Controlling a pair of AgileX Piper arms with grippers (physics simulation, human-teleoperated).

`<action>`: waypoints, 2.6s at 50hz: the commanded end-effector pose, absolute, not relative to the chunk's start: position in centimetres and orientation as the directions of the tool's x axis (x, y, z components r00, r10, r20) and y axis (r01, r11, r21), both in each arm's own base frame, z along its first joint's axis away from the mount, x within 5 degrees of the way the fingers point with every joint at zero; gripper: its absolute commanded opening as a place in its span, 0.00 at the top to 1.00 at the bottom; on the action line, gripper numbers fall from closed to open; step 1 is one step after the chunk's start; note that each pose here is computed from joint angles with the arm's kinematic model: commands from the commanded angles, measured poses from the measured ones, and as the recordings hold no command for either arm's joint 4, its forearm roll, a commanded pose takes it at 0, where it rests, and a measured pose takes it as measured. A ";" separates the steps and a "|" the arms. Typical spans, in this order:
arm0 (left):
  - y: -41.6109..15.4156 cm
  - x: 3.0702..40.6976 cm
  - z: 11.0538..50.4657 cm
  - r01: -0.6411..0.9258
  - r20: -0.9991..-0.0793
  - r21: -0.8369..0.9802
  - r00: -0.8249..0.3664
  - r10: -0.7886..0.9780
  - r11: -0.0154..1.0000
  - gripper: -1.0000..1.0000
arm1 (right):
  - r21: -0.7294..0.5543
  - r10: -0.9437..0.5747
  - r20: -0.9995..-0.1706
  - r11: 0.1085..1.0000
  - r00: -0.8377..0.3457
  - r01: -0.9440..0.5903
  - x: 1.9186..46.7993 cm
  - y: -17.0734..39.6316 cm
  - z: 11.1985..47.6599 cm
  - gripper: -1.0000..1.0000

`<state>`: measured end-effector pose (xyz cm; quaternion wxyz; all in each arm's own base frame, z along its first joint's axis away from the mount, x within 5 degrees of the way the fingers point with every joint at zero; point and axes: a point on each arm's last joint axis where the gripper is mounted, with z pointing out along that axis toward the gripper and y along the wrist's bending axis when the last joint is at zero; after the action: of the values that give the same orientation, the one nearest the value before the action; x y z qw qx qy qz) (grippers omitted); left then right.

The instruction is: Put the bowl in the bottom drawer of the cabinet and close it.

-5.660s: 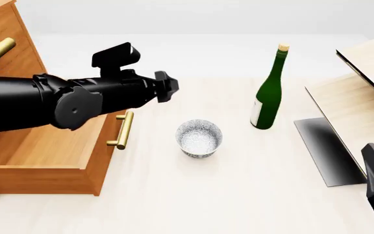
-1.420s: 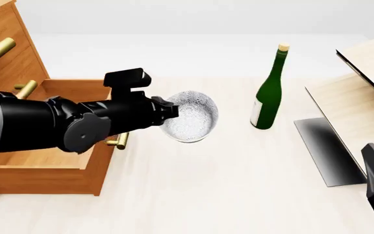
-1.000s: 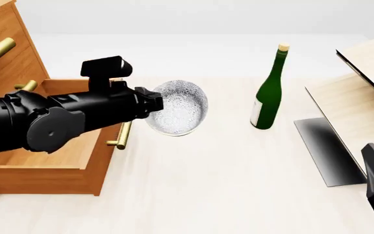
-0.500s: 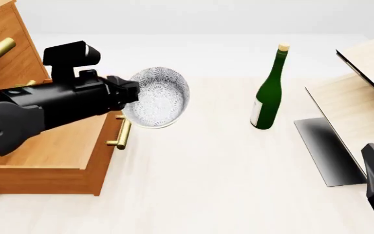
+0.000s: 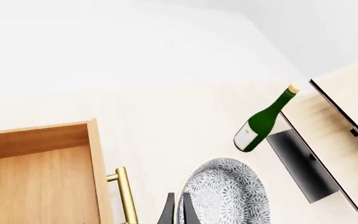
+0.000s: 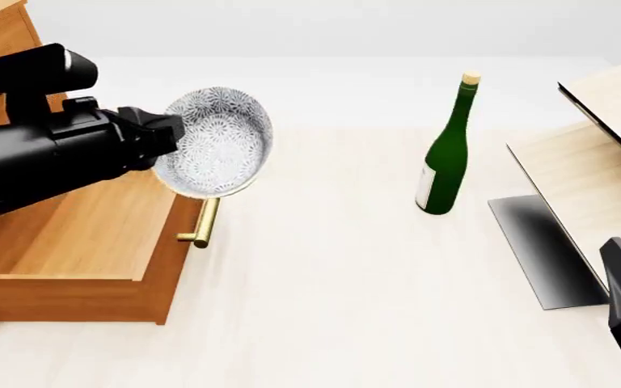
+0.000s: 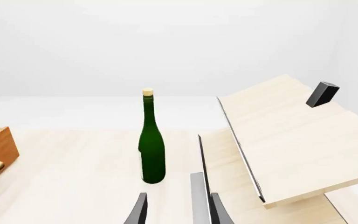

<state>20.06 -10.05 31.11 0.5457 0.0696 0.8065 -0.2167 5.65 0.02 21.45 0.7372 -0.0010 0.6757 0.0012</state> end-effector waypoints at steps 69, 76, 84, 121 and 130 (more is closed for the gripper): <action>-1.2 18.5 30.1 0.014 -0.947 -0.177 -0.275 -0.166 0.984 1.00 | 0.000 0.001 -0.996 1.000 0.087 -0.003 5.7 0.0 21.4 0.00; -1.0 18.8 29.4 0.000 -0.943 -0.169 -0.291 -0.162 0.986 1.00 | 0.000 0.001 -0.996 1.000 0.087 -0.003 5.7 0.0 21.4 0.00; -0.9 19.1 28.6 -0.009 -0.938 -0.166 -0.307 -0.160 0.986 1.00 | 0.000 0.000 -0.996 1.000 0.087 -0.003 5.7 0.0 21.4 0.00; 0.2 20.1 25.7 -0.074 -0.917 -0.162 -0.356 -0.178 0.984 1.00 | 0.000 0.000 -0.996 1.000 0.087 -0.003 5.7 0.0 21.4 0.00; 0.6 20.3 24.8 -0.096 -0.911 -0.159 -0.369 -0.183 0.983 1.00 | 0.000 0.001 -0.996 1.000 0.087 -0.003 5.7 0.0 21.4 0.00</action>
<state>20.11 0.30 25.34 0.5576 -0.0703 0.8261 -0.0399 5.65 0.02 21.45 0.7372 -0.0010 0.6757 0.0012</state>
